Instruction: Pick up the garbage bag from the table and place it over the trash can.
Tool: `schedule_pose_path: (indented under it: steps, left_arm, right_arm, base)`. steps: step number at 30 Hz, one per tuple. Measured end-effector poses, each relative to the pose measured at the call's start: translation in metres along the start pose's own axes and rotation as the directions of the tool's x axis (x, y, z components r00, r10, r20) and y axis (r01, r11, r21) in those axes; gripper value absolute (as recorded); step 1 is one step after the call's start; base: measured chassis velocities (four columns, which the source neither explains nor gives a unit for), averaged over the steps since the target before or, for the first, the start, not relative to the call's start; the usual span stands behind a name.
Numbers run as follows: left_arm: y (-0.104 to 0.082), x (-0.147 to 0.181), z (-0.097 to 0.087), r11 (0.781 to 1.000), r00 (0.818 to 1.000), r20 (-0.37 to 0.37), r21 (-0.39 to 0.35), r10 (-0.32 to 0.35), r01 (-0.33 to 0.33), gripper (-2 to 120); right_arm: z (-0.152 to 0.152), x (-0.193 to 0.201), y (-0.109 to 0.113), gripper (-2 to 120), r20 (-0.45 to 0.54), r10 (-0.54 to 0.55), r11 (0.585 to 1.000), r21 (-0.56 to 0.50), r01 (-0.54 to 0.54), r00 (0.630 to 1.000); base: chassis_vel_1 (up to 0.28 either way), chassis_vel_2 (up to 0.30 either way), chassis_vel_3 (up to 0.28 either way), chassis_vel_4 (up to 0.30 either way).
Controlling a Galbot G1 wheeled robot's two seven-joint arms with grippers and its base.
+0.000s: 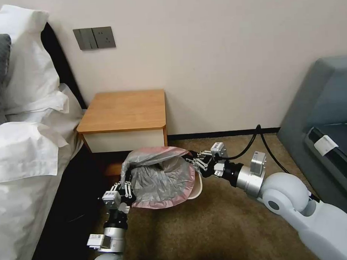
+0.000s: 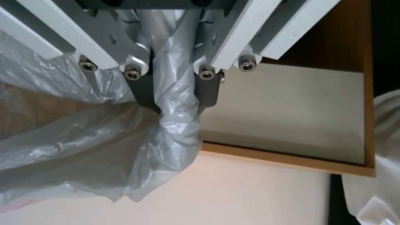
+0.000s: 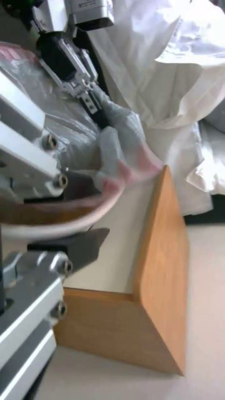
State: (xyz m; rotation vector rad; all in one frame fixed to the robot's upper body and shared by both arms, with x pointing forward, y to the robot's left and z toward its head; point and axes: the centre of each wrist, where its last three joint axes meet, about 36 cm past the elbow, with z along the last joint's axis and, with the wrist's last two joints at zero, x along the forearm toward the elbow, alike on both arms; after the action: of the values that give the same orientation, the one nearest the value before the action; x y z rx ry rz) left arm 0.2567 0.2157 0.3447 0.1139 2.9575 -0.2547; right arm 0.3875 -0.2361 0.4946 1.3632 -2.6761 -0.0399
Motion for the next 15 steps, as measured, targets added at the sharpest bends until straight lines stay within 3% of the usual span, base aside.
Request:
schedule_pose_path:
  steps: [4,12,15]
  left_arm:
    - [0.0007,0.0004,0.0012,1.000,1.000,-0.005,0.000,-0.002,0.002,8]
    - [0.0010,0.0005,0.0025,1.000,1.000,-0.009,0.000,-0.001,0.001,8]
    - [0.0012,0.0002,0.0029,1.000,1.000,-0.009,0.000,0.000,0.000,8]
  right_arm:
    - [0.0010,-0.0005,-0.0008,28,0.009,0.001,1.000,0.004,-0.001,1.000]
    - [0.0039,-0.0019,-0.0020,8,0.006,-0.003,1.000,0.003,0.003,1.000]
    - [0.0036,-0.0026,-0.0017,7,0.008,-0.001,1.000,0.003,0.001,1.000]
  base:
    - [0.000,0.000,0.000,0.000]
    - [0.000,0.000,0.000,0.000]
    - [0.000,0.000,0.000,0.000]
